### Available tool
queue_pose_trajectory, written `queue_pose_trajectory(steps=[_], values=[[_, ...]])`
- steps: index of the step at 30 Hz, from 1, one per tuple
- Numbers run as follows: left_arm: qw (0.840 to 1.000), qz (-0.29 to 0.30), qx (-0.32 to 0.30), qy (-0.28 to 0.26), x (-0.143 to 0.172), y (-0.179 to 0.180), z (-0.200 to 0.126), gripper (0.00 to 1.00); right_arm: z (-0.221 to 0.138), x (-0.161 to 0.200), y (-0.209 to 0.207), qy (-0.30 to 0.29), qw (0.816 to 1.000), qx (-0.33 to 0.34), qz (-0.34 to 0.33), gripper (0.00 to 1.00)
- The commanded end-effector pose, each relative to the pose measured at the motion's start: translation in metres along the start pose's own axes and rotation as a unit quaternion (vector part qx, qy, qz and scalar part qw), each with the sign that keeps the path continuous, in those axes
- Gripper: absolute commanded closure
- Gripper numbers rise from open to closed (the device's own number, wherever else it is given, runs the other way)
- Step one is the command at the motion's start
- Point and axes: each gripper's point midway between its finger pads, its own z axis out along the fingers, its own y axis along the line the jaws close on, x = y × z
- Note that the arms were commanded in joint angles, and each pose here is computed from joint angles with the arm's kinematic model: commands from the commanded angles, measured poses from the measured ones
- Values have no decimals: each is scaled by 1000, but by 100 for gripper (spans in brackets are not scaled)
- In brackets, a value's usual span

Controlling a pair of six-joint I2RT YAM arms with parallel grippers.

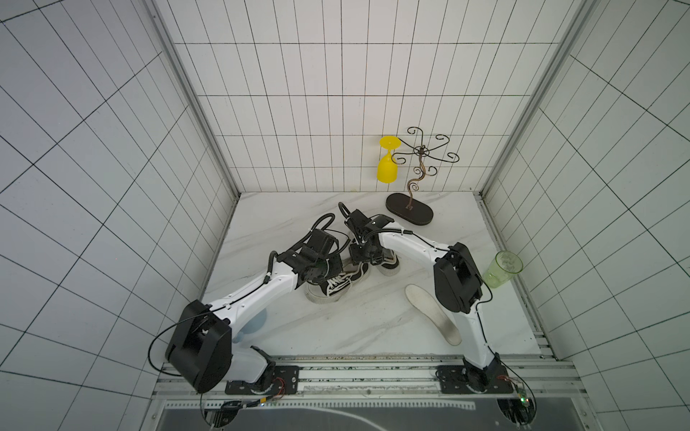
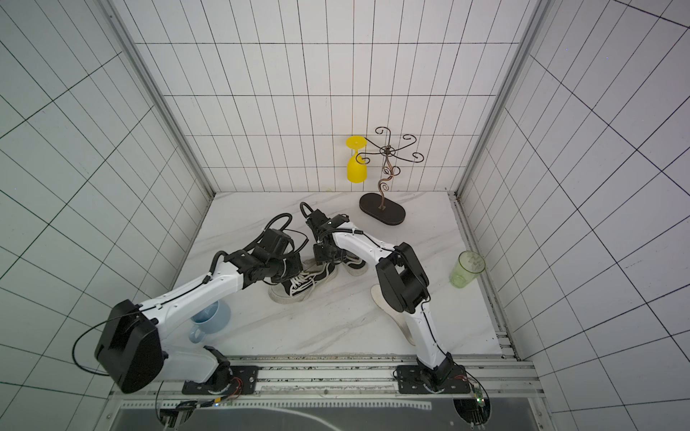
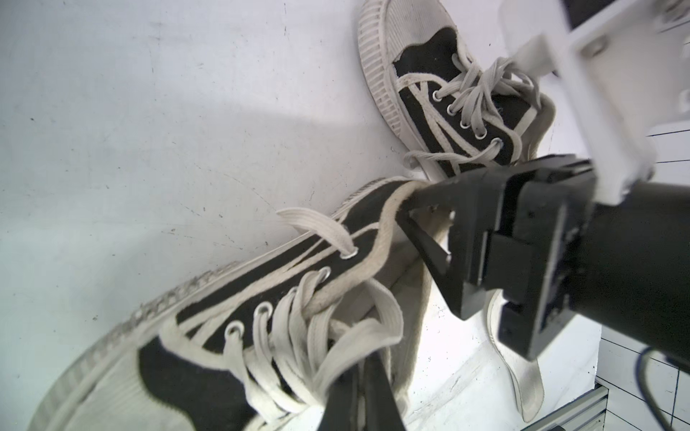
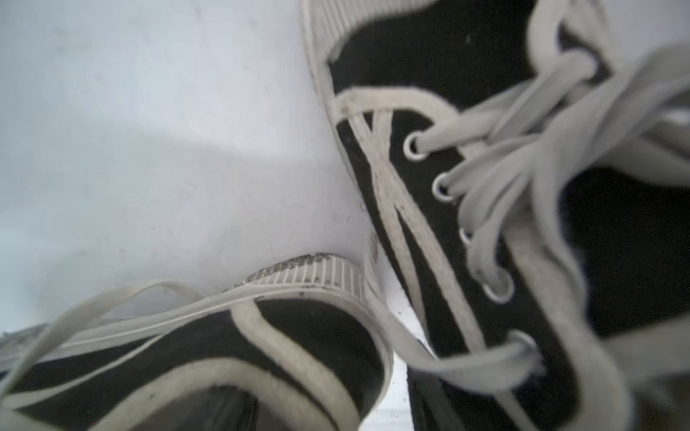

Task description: Insert the insole into the shoe

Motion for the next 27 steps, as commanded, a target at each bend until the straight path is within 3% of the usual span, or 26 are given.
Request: queue_pose_trajectory(steps=[1, 13, 17, 23, 27], values=[[1000, -2, 10, -19, -7, -5, -4, 100, -48, -17, -1, -21, 999, -38, 25, 40], [1000, -10, 4, -26, -9, -1, 3, 100, -36, 27, -8, 56, 997, -47, 13, 64], [999, -15, 2, -31, -10, 0, 3, 100, -42, 45, -10, 72, 996, -58, 8, 60], [1000, 7, -13, -20, -15, 6, 16, 100, -52, 65, 8, 93, 986, -131, -37, 55], [999, 40, -17, -29, -23, 3, 13, 100, -25, 91, 11, 132, 980, -141, -42, 67]])
